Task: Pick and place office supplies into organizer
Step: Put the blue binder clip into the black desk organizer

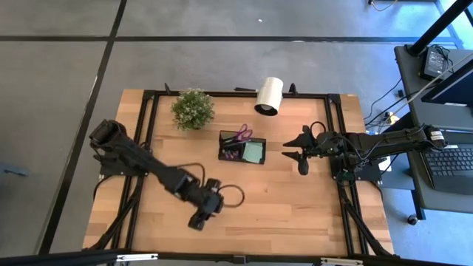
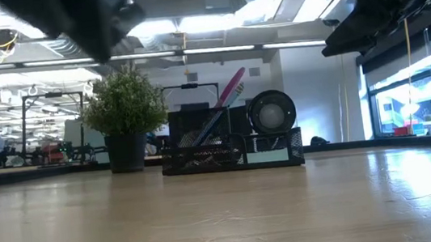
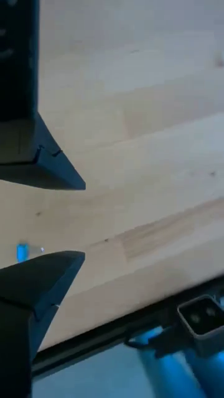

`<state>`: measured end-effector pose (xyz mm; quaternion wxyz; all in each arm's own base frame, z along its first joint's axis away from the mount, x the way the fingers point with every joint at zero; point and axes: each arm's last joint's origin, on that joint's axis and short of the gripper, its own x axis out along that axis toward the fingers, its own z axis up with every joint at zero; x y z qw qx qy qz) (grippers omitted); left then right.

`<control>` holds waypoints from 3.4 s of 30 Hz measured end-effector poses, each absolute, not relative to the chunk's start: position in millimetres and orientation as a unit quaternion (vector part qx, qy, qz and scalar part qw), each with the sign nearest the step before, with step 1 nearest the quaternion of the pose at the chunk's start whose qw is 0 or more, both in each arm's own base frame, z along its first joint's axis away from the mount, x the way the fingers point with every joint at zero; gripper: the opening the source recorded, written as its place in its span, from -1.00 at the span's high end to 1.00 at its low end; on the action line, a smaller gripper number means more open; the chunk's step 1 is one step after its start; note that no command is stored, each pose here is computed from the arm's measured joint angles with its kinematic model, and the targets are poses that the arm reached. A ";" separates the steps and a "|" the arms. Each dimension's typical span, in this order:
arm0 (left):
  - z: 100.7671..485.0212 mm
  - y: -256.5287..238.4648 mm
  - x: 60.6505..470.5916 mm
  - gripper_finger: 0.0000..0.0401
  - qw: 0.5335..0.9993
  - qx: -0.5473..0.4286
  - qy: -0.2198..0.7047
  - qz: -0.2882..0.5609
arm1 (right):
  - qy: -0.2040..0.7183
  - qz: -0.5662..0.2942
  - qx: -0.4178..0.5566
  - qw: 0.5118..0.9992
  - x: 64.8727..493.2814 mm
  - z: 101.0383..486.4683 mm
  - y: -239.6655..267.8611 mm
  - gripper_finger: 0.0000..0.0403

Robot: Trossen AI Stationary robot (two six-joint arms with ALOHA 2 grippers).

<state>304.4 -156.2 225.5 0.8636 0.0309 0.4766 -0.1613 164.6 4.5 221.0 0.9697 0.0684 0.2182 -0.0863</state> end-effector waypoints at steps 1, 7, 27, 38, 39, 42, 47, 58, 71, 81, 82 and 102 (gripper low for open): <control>223.6 -162.8 301.7 0.18 0.865 0.027 0.479 -0.150 | 0.218 -0.086 0.069 0.970 164.6 221.1 4.5 0.15; 208.9 -198.5 285.5 0.18 0.864 -0.006 0.494 -0.098 | 0.218 -0.086 0.067 0.970 164.6 221.0 4.5 0.15; 154.9 -224.7 271.5 0.18 0.808 -0.020 0.588 -0.042 | 0.221 -0.084 0.058 0.970 163.6 212.4 4.4 0.15; 154.3 -222.4 271.2 0.18 0.804 -0.005 0.593 -0.044 | 0.219 -0.089 0.081 0.968 162.2 201.5 4.4 0.15; 153.2 -222.7 271.4 0.18 0.803 -0.005 0.594 -0.044 | 0.218 -0.089 0.081 0.969 162.3 201.8 4.3 0.15; 146.6 -223.7 271.9 0.18 0.796 -0.003 0.603 -0.045 | 0.219 -0.089 0.077 0.969 162.2 201.6 4.4 0.15; 134.7 -225.7 274.2 0.18 0.789 0.012 0.613 -0.047 | 0.218 -0.087 0.070 0.969 162.3 201.9 4.3 0.15; 128.4 -225.2 274.3 0.27 0.787 0.024 0.616 -0.037 | 0.218 -0.087 0.070 0.970 162.3 201.9 4.4 0.15; 128.1 -221.1 278.4 0.31 0.784 0.064 0.613 -0.076 | 0.218 -0.087 0.072 0.969 162.3 201.9 4.3 0.15; 127.9 -220.0 279.0 0.34 0.783 0.056 0.615 -0.072 | 0.217 -0.090 0.083 0.968 162.3 201.9 4.4 0.15; 127.9 -220.0 278.9 0.37 0.783 0.055 0.616 -0.072 | 0.217 -0.090 0.083 0.968 162.3 201.9 4.4 0.15; 144.2 -218.2 285.8 0.76 0.796 0.078 0.593 -0.093 | 0.217 -0.090 0.083 0.968 162.3 201.9 4.3 0.15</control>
